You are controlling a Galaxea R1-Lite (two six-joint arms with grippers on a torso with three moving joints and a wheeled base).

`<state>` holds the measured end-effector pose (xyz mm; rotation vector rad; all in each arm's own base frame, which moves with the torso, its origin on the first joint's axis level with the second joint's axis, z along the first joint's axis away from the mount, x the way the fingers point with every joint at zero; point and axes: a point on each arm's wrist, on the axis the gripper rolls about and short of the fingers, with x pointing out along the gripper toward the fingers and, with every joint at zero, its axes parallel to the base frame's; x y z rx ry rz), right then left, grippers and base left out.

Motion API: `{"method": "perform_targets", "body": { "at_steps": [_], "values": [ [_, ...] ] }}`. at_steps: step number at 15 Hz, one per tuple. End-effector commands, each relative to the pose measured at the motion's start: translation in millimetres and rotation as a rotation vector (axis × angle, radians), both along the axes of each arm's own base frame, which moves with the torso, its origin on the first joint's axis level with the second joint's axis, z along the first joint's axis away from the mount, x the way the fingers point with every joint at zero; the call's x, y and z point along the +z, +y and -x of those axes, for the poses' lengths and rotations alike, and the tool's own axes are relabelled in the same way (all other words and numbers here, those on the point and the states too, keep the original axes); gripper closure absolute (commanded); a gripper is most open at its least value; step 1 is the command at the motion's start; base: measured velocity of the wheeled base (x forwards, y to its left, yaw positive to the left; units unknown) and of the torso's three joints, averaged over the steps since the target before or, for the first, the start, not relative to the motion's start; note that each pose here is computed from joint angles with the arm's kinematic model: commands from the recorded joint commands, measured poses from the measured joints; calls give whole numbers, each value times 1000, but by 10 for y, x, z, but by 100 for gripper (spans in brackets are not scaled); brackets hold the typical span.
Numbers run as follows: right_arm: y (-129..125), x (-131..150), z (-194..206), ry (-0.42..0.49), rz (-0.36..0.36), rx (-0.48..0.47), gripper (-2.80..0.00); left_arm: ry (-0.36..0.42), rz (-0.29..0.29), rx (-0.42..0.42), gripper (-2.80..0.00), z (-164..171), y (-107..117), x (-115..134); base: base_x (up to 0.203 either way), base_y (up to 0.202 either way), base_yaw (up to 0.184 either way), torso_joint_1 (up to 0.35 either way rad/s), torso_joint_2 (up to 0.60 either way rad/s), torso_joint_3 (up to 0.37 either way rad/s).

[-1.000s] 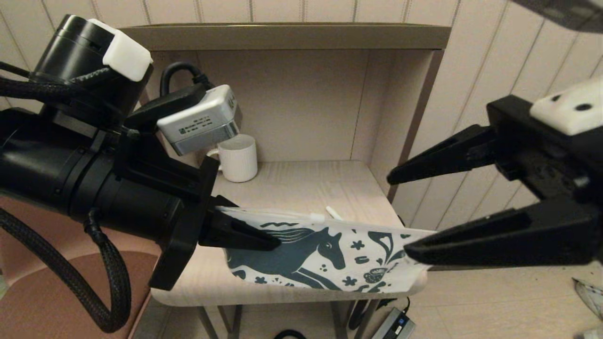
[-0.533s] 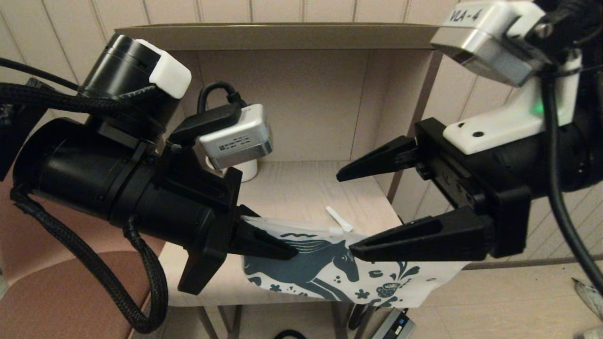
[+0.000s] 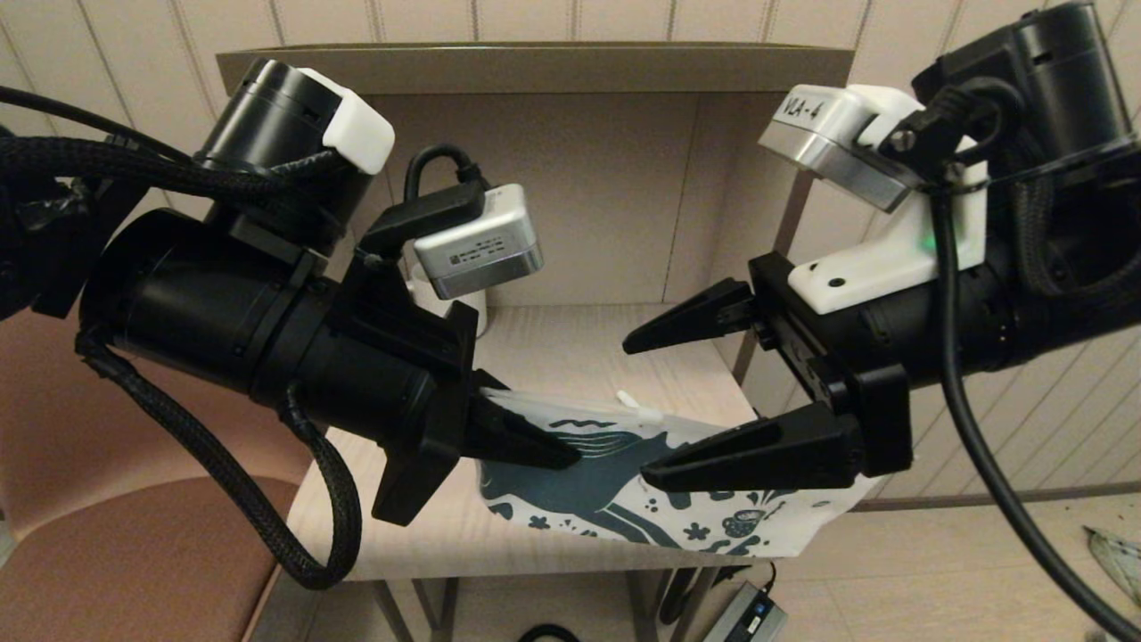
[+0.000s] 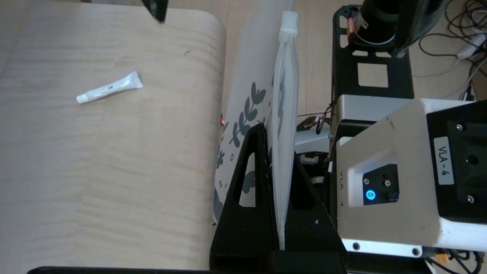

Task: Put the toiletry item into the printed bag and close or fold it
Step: Open the storage bag

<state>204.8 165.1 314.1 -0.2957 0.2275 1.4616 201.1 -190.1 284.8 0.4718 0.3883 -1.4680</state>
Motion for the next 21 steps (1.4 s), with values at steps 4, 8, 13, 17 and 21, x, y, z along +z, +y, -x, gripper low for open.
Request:
{"method": "perform_targets", "body": {
  "at_steps": [4,8,13,17,21],
  "values": [
    [-22,-24,30,7,5,5,-280,1,-4,2,0,-19,-1,-23,0,0,0,0,0,0],
    [-28,-27,43,8,6,6,-280,-2,-1,12,0,-27,28,-10,0,0,0,0,0,0],
    [-37,-59,63,15,12,9,-280,-5,3,18,0,-52,33,1,0,0,0,0,0,0],
    [-12,-43,42,11,8,13,-280,-5,2,18,0,-51,34,-1,0,0,0,0,0,0],
    [34,-37,20,-1,-4,25,-280,-4,2,18,0,-57,29,-3,0,0,0,0,0,0]
  ]
}}
